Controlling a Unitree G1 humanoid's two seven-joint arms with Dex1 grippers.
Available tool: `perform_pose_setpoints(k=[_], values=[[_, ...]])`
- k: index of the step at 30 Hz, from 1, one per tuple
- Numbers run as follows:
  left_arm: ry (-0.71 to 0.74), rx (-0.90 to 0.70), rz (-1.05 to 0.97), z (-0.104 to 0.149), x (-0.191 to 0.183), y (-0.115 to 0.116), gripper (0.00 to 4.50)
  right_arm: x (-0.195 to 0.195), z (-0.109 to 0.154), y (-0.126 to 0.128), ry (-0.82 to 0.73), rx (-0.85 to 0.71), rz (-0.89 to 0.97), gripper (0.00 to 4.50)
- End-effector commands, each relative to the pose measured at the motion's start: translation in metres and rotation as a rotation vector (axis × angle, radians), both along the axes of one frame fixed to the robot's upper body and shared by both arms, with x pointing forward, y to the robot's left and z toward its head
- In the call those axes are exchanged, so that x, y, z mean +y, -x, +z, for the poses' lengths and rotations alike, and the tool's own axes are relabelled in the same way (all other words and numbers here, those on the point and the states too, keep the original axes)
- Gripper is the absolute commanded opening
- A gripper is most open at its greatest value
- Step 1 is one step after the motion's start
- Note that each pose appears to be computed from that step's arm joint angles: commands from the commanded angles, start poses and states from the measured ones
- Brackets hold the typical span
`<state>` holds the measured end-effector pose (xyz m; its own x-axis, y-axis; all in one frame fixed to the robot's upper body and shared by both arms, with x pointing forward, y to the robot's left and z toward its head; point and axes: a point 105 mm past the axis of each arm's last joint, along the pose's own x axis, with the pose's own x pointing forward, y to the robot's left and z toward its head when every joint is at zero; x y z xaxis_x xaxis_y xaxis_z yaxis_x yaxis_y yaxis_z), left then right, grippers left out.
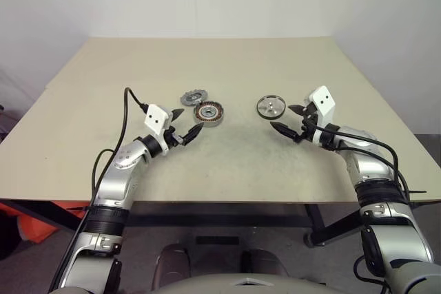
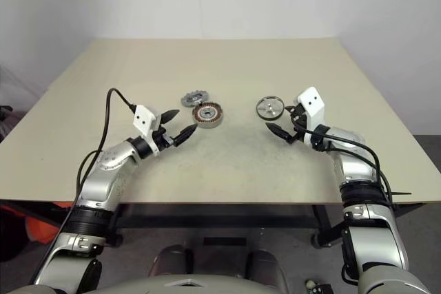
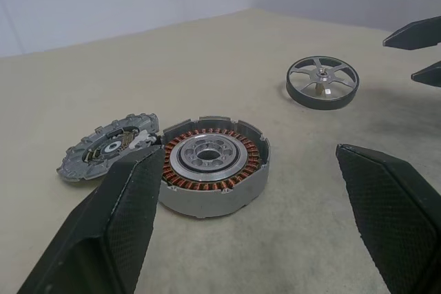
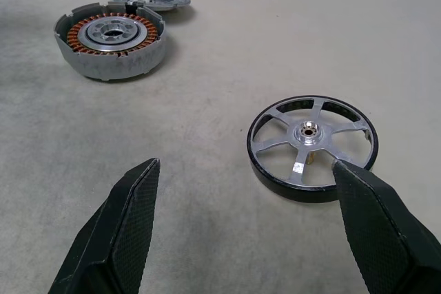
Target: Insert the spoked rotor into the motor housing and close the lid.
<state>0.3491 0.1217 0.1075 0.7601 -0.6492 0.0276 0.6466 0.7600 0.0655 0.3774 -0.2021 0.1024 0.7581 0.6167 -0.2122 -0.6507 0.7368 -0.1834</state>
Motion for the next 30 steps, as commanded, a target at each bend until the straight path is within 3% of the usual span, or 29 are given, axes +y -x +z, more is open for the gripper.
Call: perform_pose_setpoints(k=[1, 30], values=[[-0.005, -0.061, -0.015, 0.0172, -0.0025, -0.0017, 4.18, 0.0052, 0.0181, -0.0039, 0.006, -0.060, 0.022, 4.50], [-0.062, -0.069, -0.048, 0.0176, -0.0080, -0.0062, 4.18, 0.0136, 0.0139, -0.0047, 0.033, -0.054, 0.055, 4.50]])
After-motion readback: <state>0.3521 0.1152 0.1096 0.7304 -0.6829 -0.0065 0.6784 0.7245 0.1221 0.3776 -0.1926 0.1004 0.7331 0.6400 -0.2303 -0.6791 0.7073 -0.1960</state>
